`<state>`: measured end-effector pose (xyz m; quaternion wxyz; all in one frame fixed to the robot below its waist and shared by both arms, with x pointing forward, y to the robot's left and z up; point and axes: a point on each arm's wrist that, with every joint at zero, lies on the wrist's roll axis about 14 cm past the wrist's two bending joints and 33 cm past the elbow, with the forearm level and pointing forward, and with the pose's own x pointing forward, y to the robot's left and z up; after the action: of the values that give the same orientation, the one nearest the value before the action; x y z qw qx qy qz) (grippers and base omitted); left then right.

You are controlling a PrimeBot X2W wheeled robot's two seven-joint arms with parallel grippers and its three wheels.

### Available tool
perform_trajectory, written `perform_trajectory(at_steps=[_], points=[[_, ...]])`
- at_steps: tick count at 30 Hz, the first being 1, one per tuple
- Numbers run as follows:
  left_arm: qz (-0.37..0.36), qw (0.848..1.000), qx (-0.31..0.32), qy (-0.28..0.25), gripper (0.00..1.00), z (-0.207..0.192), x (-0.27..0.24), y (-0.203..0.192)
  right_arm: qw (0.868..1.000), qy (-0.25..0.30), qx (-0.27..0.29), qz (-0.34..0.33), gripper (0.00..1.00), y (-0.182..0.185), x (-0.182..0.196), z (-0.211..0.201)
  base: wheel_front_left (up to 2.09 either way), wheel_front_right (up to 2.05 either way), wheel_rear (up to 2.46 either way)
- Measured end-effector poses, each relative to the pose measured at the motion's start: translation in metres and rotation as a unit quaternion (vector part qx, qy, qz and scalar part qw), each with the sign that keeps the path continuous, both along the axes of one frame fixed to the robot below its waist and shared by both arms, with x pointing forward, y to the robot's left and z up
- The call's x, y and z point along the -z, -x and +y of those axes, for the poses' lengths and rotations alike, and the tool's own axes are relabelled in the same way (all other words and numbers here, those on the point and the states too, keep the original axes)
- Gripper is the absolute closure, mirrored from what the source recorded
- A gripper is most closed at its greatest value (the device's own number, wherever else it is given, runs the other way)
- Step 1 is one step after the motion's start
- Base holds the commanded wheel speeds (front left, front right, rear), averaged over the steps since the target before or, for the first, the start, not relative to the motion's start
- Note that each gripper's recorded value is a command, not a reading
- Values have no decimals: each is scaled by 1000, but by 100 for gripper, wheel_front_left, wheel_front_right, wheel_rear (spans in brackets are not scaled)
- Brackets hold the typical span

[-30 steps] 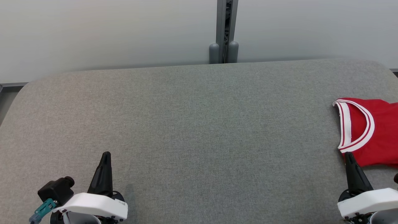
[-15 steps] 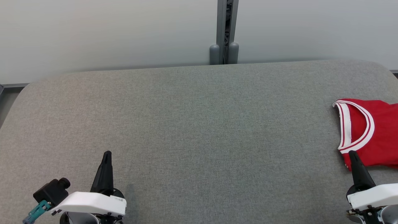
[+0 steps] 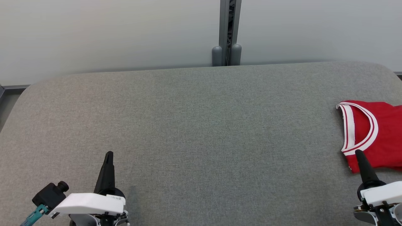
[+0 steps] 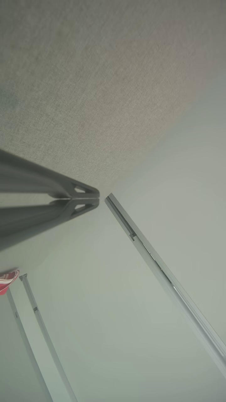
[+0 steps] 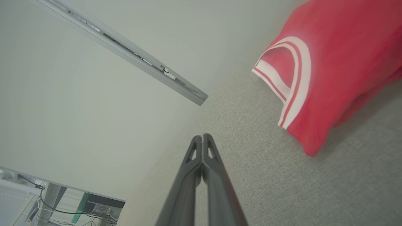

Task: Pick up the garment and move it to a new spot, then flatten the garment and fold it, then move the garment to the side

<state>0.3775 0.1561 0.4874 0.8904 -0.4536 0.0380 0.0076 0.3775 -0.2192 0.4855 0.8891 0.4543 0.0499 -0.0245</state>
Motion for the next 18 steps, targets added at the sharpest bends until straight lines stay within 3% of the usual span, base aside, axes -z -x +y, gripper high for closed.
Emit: perform_trajectory(at_steps=[18], points=[[-3,995,-12,95,100,-1,-3,0,995,-97,5,-4,100,-6,-4,-7,0,0,0]])
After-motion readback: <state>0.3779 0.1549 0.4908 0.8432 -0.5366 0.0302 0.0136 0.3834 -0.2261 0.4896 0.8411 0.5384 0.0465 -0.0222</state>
